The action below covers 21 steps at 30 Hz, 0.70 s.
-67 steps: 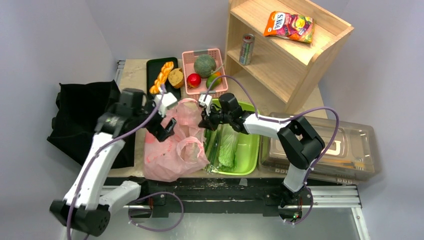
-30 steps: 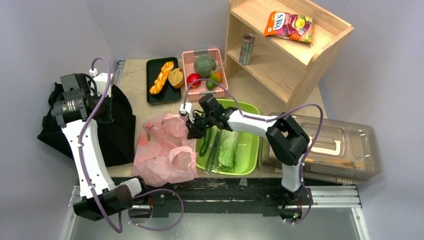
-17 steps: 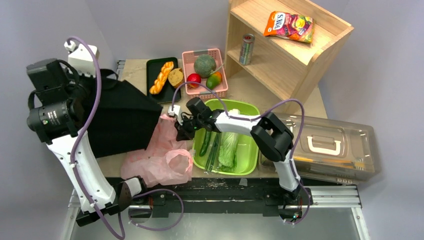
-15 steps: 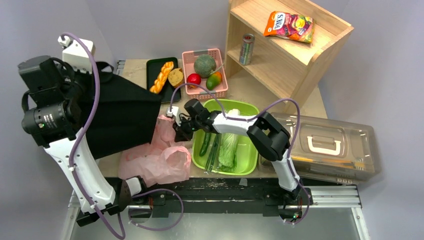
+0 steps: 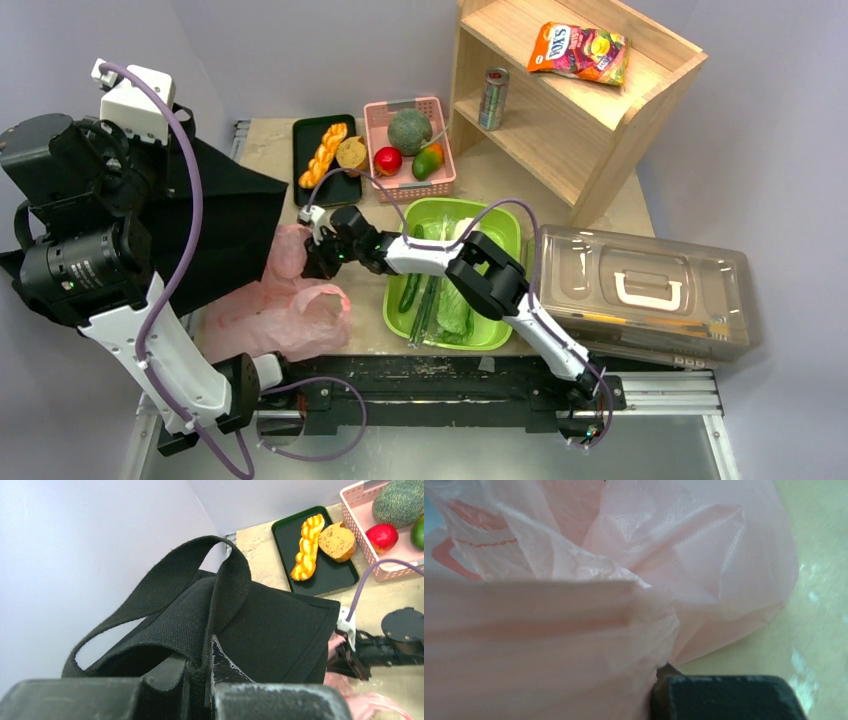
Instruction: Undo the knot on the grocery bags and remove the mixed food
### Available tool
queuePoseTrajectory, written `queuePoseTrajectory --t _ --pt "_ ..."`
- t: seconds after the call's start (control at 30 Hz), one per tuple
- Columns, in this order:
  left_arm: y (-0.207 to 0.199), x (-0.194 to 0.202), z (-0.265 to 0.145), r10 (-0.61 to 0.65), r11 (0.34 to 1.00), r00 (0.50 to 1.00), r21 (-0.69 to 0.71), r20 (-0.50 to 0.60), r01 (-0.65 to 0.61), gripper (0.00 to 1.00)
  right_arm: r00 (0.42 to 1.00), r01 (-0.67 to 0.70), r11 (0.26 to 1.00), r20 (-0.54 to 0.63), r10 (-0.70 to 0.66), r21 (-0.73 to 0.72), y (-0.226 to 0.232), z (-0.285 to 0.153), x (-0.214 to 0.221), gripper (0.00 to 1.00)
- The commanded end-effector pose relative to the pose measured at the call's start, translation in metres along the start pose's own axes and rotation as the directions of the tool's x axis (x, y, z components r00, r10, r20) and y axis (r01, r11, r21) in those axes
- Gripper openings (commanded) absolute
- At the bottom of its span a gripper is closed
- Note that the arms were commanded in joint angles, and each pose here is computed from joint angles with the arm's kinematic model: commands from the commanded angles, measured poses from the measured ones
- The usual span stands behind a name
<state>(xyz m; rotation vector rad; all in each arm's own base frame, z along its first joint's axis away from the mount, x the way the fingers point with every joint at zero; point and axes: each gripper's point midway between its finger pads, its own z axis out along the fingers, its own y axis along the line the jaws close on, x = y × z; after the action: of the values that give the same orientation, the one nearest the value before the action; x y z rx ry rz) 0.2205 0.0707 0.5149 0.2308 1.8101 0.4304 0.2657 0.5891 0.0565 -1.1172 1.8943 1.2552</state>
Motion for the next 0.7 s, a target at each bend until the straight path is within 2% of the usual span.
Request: queuePoseTrajectory --t 0.0,0.03,0.13,0.27,0.33,0.43,0.53,0.67 --pt "0.023 -0.049 -0.048 0.142 0.981 0.968 -0.163 0.205 -0.109 0.00 0.977 -0.009 0.999 0.215 0.001 0.039 0.006 0.011 -0.083 0.07" --pt "0.020 -0.039 -0.048 0.145 0.981 0.974 -0.155 0.175 -0.118 0.00 0.973 -0.005 0.999 0.232 -0.004 0.038 0.007 0.011 -0.089 0.29" --pt "0.009 -0.009 -0.046 0.187 0.976 0.977 -0.127 0.102 -0.174 0.00 0.978 -0.040 0.996 0.205 0.022 0.086 -0.010 -0.004 -0.087 0.67" --pt "-0.010 0.054 -0.036 0.260 0.962 0.965 -0.081 -0.022 -0.261 0.00 0.968 -0.179 0.983 0.189 0.167 0.048 -0.026 -0.054 -0.086 0.75" --pt "-0.027 0.104 -0.013 0.284 0.958 0.952 -0.006 -0.117 -0.287 0.00 0.975 -0.156 0.987 0.167 0.148 0.035 -0.019 -0.075 -0.088 0.77" --pt "-0.048 0.152 0.013 0.291 0.957 0.940 0.074 -0.176 -0.282 0.00 0.984 -0.131 0.991 0.122 0.127 0.030 -0.008 -0.101 -0.077 0.79" --pt "-0.078 0.174 0.037 0.241 0.958 0.956 0.201 -0.168 -0.205 0.00 0.987 -0.127 0.991 0.100 0.123 0.037 -0.002 -0.125 -0.069 0.80" --pt "-0.130 0.168 0.061 0.113 0.915 0.982 0.401 -0.149 -0.045 0.00 0.991 -0.096 0.995 0.097 0.094 0.018 0.010 -0.149 -0.082 0.80"
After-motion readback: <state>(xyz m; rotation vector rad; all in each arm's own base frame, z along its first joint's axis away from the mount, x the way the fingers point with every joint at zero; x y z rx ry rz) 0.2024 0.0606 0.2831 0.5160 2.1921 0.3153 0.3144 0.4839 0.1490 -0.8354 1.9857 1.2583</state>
